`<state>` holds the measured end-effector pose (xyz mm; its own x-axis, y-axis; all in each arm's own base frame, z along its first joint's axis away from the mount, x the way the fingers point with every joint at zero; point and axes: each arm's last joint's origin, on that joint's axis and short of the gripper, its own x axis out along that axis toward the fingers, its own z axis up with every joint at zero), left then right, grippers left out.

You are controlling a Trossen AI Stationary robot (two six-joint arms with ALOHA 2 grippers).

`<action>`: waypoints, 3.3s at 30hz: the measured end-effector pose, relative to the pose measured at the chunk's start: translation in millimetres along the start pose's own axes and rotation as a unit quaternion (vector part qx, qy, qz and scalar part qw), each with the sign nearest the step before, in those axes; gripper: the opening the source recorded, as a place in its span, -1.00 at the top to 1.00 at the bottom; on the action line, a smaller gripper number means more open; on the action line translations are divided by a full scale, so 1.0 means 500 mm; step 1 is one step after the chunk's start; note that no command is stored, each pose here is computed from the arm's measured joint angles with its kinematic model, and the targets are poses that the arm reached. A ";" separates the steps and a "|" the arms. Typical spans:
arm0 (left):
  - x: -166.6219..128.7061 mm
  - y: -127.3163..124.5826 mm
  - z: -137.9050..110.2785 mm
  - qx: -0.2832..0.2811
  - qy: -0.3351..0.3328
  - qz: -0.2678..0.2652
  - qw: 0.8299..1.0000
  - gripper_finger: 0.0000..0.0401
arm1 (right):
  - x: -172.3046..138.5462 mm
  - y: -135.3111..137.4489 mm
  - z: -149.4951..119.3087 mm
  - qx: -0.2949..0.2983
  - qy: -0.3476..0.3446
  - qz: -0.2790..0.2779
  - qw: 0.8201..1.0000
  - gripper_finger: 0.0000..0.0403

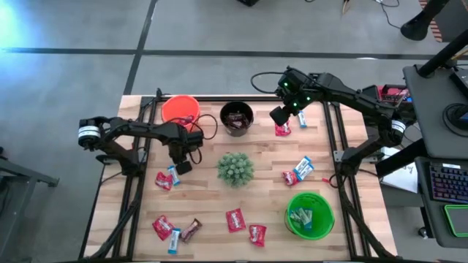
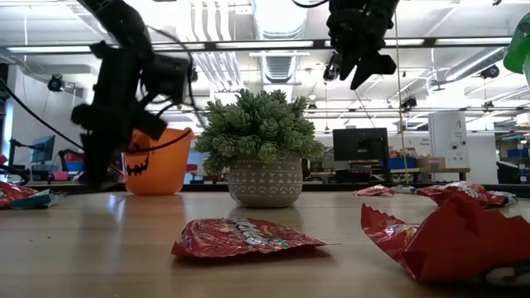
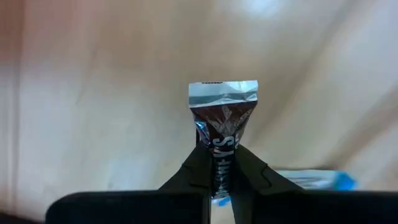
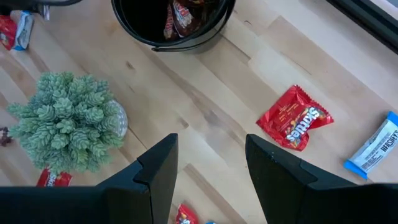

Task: Sort candy
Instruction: Put the dark brown chocolate into the black bucket, then put the blue chocolate into the green bucket

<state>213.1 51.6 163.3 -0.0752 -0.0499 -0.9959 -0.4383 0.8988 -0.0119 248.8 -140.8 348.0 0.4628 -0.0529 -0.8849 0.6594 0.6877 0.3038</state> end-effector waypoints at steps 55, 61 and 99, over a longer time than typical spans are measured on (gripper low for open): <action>-0.292 0.143 0.281 0.165 -0.435 -0.033 0.885 0.99 | 0.001 0.006 0.023 0.072 -0.058 0.011 0.996 0.12; -0.260 0.147 0.303 0.165 -0.417 -0.037 0.893 0.83 | 0.001 0.005 0.023 0.087 -0.060 0.007 0.994 0.12; -0.455 0.175 0.232 0.254 -0.462 0.047 0.848 0.35 | 0.127 0.013 -0.092 0.185 0.100 -0.061 0.976 0.12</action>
<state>295.8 192.1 378.3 0.7492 0.1850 -0.6360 -0.0100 0.9632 0.2684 255.0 -106.3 277.7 0.2671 0.0501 -0.9624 0.8881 0.3748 0.2660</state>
